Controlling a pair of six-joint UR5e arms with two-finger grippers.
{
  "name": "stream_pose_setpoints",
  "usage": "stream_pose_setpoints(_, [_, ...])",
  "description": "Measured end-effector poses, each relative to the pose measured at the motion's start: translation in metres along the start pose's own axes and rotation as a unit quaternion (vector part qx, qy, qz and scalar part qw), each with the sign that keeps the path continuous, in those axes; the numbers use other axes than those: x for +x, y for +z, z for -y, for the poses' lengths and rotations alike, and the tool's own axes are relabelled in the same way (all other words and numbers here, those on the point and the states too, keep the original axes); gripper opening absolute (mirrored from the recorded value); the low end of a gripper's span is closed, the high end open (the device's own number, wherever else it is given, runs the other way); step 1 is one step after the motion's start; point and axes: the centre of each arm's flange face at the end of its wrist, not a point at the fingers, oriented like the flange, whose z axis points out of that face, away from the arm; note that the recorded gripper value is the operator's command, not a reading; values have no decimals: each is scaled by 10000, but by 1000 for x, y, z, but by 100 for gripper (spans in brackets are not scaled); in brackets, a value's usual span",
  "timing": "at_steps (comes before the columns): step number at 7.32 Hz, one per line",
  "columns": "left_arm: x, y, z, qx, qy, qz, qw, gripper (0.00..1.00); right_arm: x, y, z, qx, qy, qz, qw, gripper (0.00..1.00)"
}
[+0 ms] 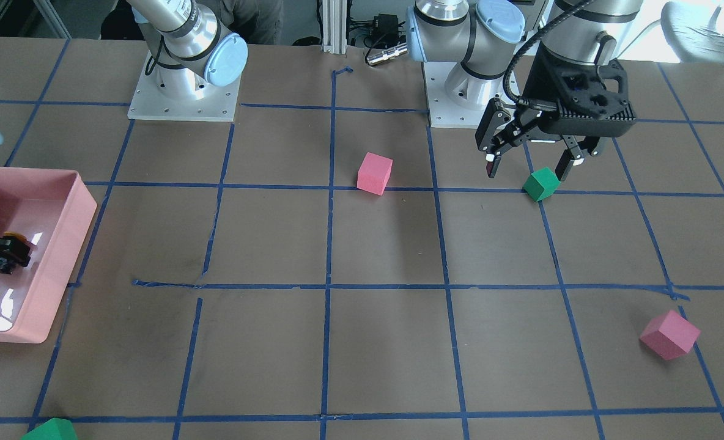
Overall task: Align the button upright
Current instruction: 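Lower the right gripper and grasp the black button switch in the tray, then lift the button out of the tray and carry it toward the table center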
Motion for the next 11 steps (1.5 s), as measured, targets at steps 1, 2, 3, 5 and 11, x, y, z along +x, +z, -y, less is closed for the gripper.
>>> stream_pose_setpoints(1, [0, 0, 0, -2, -1, -2, 10000, 100, 0, -1, 0, -2, -2, -4, 10000, 0])
stream_pose_setpoints(2, [0, 0, 0, 0, -1, 2, 10000, 100, 1, -4, 0, 2, -6, -21, 10000, 0])
stream_pose_setpoints(3, [0, -1, 0, 4, -1, 5, 10000, 100, 2, -9, 2, 26, -9, -35, 10000, 0])
stream_pose_setpoints(5, [0, -2, 0, 4, 1, 6, 10000, 100, 4, -37, 4, 169, -51, -97, 9998, 0])
stream_pose_setpoints(11, [0, -2, 0, -12, 1, 6, 10000, 100, -100, -203, 43, 391, -705, 252, 9964, 0])
